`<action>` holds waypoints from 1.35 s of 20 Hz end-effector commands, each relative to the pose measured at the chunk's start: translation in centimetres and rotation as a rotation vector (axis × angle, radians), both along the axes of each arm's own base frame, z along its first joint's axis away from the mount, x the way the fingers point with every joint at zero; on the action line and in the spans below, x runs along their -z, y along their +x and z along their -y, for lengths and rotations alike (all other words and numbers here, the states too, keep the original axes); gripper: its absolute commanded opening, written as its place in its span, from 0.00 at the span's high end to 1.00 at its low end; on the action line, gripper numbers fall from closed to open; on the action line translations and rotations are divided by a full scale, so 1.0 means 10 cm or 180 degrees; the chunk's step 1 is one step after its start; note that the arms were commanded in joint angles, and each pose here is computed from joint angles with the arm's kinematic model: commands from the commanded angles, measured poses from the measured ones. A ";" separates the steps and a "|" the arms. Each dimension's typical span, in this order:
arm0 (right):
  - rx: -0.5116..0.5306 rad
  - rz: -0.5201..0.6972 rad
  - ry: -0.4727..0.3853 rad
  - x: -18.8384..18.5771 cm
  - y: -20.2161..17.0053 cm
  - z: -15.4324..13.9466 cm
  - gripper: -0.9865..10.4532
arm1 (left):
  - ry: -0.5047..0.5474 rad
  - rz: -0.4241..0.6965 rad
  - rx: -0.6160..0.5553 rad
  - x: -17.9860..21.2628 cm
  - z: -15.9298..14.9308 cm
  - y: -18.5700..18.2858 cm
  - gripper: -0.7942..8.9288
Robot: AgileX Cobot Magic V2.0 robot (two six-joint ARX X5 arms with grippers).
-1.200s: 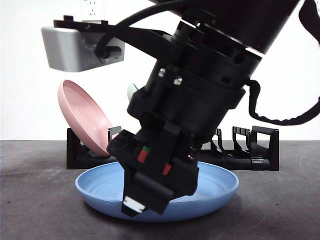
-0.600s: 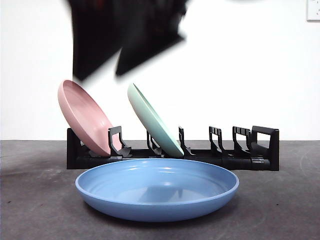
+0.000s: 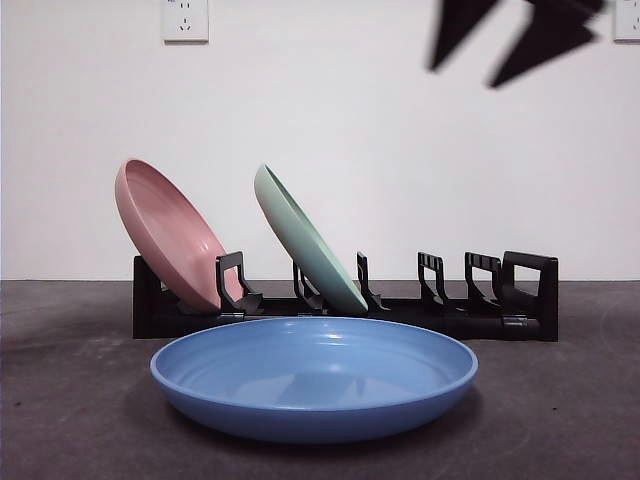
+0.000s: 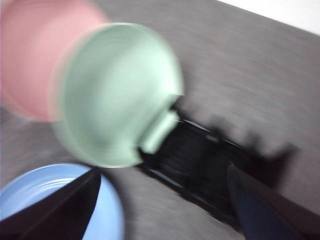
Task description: Place the plate
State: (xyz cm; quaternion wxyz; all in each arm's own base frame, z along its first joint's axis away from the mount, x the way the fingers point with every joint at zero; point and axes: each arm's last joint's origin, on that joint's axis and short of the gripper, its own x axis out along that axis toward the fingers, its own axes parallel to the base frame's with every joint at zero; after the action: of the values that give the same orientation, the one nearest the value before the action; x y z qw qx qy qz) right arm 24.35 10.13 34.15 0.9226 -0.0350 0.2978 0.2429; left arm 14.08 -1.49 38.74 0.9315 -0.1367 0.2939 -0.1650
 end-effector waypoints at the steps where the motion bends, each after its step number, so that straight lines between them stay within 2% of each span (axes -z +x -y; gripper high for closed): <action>1: 0.0317 -0.0144 0.0225 -0.08 0.10 0.28 0.56 | -0.0167 -0.0135 -0.0093 -0.01 0.01 0.17 0.56; 5: 0.0539 -0.0220 0.0408 -0.08 0.15 0.54 0.56 | -0.0160 -0.0409 -0.0039 0.04 0.07 0.67 0.56; 10: 0.0564 -0.0222 0.0415 -0.08 0.15 0.56 0.56 | 0.0092 -0.0502 0.0157 -0.13 0.31 1.36 0.56; 14: 0.0565 -0.0232 0.0413 -0.08 0.15 0.56 0.56 | 0.0815 -0.0545 0.0058 -0.26 0.59 1.76 0.56; 18: 0.0565 -0.0244 0.0410 -0.08 0.15 0.56 0.56 | 0.1382 -0.0783 -0.0074 -0.28 0.84 2.02 0.56; 23: 0.0565 -0.0243 0.0410 -0.08 0.15 0.56 0.56 | 0.1925 -0.1217 -0.0152 0.05 1.07 2.29 0.56; 27: 0.0567 -0.0254 0.0406 -0.07 0.15 0.56 0.56 | 0.2032 -0.1520 -0.0120 0.36 1.14 2.47 0.56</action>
State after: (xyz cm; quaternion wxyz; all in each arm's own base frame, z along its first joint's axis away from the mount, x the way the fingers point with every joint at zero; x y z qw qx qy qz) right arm 25.62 4.46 34.35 0.9263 0.0574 0.3274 0.1773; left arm 38.52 -12.72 34.91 0.8309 0.1201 0.5431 -0.0141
